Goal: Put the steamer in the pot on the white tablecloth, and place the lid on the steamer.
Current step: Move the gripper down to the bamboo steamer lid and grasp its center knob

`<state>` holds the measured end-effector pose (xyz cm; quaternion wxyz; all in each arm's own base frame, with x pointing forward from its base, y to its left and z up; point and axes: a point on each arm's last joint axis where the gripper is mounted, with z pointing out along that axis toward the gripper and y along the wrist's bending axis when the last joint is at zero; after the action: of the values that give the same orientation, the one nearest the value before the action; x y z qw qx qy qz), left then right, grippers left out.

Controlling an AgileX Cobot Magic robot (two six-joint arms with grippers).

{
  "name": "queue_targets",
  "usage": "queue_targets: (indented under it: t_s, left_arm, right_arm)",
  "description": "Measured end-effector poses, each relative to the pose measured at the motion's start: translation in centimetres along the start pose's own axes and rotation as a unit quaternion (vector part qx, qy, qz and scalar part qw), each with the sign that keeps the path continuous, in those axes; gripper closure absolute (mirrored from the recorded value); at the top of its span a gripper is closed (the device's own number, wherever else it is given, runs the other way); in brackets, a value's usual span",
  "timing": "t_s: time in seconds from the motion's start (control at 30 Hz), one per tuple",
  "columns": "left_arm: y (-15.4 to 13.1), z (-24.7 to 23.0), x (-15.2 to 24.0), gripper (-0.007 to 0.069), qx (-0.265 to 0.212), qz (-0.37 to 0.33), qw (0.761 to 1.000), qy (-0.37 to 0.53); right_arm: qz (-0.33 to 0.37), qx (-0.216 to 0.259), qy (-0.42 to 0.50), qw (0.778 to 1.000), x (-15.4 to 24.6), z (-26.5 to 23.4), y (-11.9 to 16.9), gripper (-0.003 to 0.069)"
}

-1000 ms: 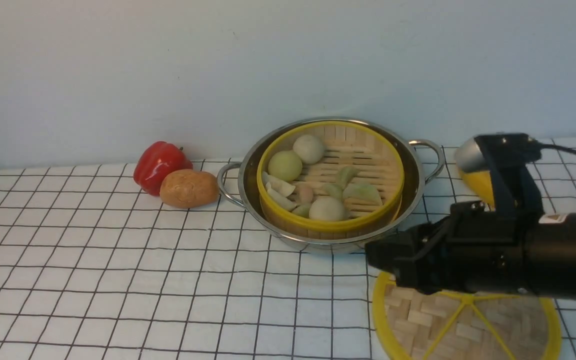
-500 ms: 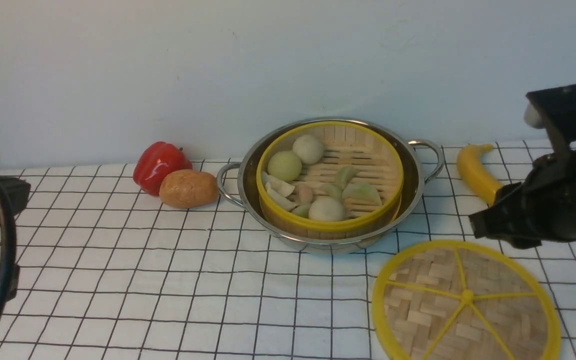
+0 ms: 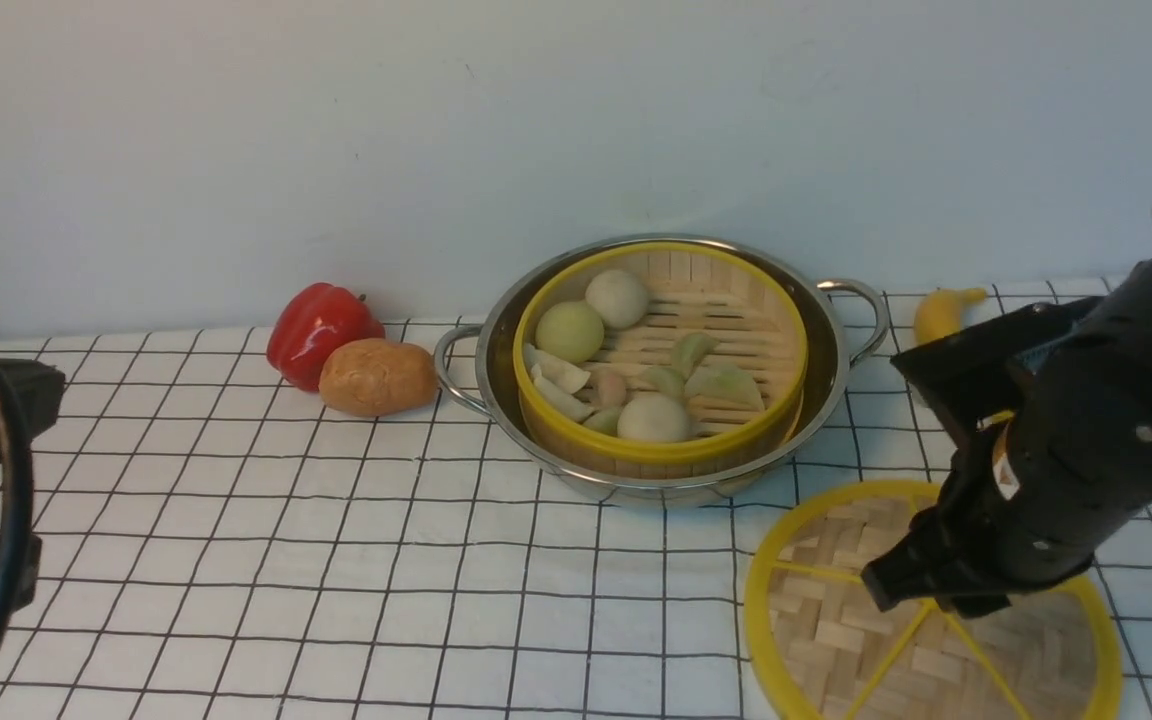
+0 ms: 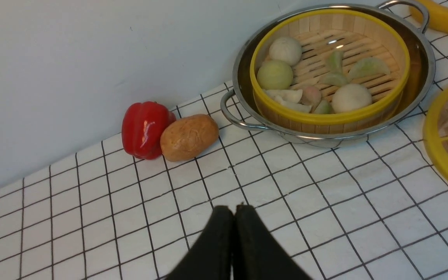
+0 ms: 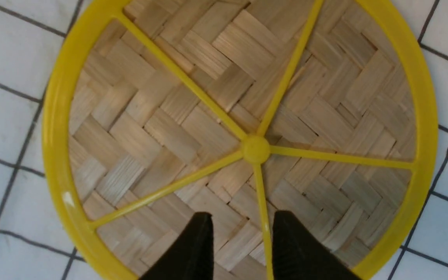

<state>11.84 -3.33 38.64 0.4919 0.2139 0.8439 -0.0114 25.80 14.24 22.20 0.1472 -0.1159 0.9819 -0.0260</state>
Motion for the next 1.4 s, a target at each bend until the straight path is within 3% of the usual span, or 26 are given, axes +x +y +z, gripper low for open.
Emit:
queue_targets:
  t_s: [0.5, 0.7, 1.27, 1.4]
  left_arm:
    - [0.0, 0.0, 0.0, 0.0624, 0.001, 0.000, 1.000, 0.001]
    - [0.0, 0.0, 0.0, 0.0624, 0.001, 0.000, 1.000, 0.001]
    - [0.0, 0.0, 0.0, 0.0624, 0.001, 0.000, 1.000, 0.001]
    - [0.0, 0.0, 0.0, 0.0624, 0.001, 0.000, 1.000, 0.001]
  right_arm:
    - [0.030, 0.000, -0.025, 0.999, -1.3, 1.5, -1.6, 0.0419]
    - [0.032, -0.027, -0.034, 0.999, -1.5, 1.6, -1.1, 0.0419]
    - [0.025, -0.017, 0.022, 0.999, -1.3, 5.5, -0.5, 0.0419]
    - [0.021, -0.012, 0.026, 0.999, -1.3, 5.6, -0.6, 0.0478]
